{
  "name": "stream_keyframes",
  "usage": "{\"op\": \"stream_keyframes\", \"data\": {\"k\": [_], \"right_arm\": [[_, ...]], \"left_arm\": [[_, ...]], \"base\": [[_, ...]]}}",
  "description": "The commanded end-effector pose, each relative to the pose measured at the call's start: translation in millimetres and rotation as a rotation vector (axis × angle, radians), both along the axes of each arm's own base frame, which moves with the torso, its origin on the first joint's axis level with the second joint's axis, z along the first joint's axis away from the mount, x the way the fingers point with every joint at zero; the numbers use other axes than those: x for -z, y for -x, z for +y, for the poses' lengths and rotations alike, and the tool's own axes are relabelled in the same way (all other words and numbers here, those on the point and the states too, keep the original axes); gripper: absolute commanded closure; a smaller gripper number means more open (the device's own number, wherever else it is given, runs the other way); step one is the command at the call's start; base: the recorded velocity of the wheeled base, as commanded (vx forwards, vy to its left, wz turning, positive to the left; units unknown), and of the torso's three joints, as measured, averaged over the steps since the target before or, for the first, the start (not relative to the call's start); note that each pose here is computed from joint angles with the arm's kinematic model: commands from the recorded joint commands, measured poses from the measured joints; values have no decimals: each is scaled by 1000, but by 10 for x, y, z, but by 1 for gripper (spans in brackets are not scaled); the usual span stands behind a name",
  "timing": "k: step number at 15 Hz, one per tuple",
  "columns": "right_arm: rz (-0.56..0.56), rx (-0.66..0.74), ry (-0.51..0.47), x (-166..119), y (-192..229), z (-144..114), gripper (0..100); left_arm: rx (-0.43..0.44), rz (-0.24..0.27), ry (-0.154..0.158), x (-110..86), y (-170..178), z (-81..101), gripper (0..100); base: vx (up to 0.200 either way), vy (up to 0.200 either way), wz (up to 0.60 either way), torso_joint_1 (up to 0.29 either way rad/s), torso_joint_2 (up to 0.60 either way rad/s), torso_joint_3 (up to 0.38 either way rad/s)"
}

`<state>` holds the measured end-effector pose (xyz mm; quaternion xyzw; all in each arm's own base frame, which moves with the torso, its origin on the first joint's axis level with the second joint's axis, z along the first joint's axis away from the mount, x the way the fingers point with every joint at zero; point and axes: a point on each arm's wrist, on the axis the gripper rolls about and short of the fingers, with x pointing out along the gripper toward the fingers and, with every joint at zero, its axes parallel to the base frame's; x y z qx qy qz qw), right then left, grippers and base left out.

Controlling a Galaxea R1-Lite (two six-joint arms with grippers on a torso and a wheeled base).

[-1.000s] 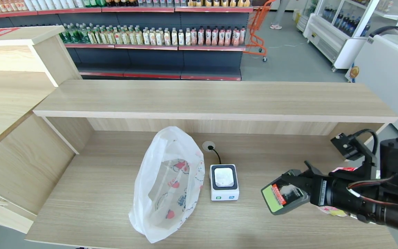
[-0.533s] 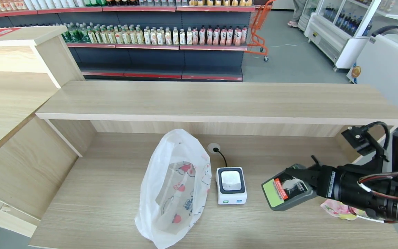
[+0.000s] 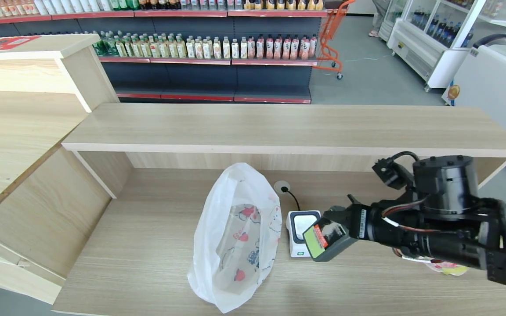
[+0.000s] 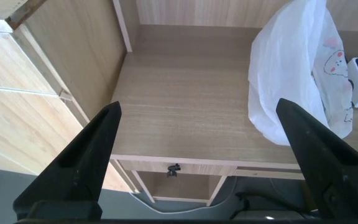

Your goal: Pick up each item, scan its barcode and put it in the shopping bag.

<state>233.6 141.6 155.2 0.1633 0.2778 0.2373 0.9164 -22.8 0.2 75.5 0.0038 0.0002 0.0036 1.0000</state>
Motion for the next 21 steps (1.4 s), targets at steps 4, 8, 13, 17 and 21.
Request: {"op": "stream_keyframes", "data": {"k": [4, 8, 13, 17, 21], "right_arm": [[-28, -118, 175, 641, -578, 609, 100], [-65, -185, 191, 891, -803, 804, 100], [-190, -262, 188, 1046, -1028, 1299, 100], [-298, -363, 319, 1270, -1110, 1524, 100], [-330, -396, 393, 1404, -1168, 1518, 100]], "left_arm": [[0, 0, 0, 0, 0, 0, 0], [0, 0, 0, 0, 0, 0, 0], [0, 0, 0, 0, 0, 0, 0], [0, 1, 0, 0, -1, 0, 0], [0, 0, 0, 0, 0, 0, 0]], "base": [[0, 0, 0, 0, 0, 0], [0, 0, 0, 0, 0, 0], [0, 0, 0, 0, 0, 0], [0, 0, 0, 0, 0, 0], [0, 0, 0, 0, 0, 0]]}}
